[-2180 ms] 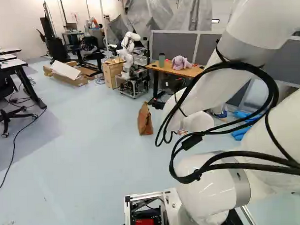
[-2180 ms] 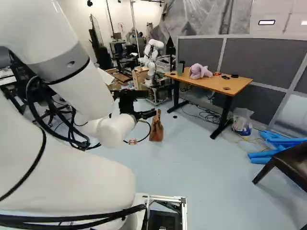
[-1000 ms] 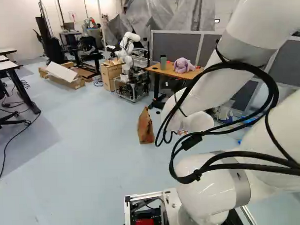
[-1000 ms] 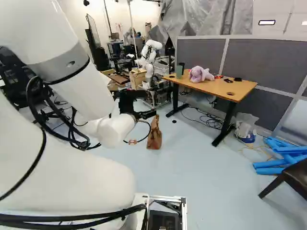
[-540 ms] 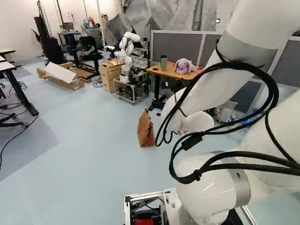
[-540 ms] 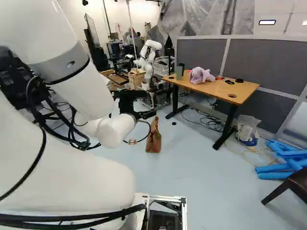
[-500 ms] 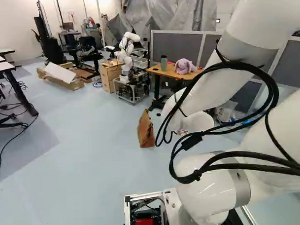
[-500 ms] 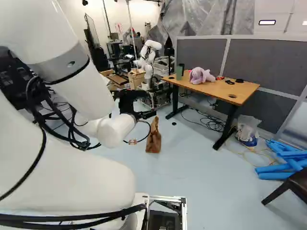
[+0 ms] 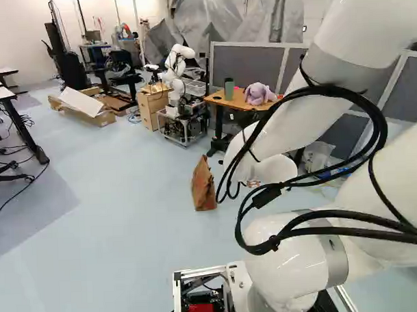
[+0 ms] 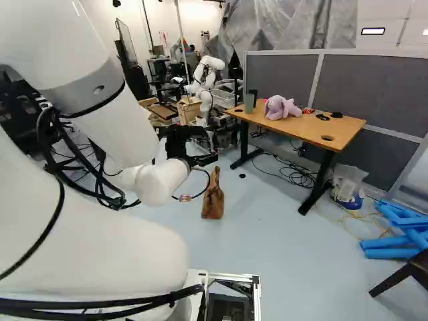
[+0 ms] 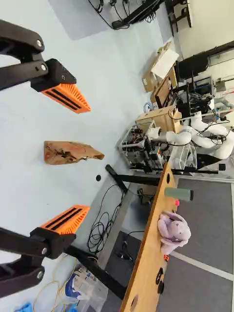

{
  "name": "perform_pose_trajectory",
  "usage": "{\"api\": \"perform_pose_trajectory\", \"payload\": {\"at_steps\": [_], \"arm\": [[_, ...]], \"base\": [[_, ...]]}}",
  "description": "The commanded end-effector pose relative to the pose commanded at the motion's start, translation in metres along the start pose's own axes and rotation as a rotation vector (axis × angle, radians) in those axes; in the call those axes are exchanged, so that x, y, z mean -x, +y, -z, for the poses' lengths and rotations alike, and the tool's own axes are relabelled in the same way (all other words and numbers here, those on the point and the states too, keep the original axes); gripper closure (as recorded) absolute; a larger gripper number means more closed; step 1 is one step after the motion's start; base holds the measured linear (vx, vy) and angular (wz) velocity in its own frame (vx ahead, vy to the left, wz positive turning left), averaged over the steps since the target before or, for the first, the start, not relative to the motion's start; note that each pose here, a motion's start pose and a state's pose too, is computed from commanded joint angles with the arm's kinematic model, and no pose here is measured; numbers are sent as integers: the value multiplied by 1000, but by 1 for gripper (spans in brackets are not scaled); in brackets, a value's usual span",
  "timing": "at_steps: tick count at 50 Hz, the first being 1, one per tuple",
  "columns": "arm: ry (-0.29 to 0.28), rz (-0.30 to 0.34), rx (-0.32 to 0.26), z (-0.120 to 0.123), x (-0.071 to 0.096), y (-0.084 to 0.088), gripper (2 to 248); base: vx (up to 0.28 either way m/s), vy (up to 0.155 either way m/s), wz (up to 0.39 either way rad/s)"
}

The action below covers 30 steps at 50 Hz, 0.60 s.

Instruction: Pick up the bag on the ground and place it on the table

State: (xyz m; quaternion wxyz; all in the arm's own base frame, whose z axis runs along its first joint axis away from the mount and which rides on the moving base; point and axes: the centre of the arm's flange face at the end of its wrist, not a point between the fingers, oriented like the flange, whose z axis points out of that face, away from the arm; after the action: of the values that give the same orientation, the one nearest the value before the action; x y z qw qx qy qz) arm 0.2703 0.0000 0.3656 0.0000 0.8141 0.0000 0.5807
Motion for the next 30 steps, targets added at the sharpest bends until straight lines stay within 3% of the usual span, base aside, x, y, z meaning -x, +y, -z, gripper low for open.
{"api": "perform_pose_trajectory", "payload": {"at_steps": [30], "arm": [[0,0,0,0,0,0,3]], "base": [[111,-1,-5]]}}
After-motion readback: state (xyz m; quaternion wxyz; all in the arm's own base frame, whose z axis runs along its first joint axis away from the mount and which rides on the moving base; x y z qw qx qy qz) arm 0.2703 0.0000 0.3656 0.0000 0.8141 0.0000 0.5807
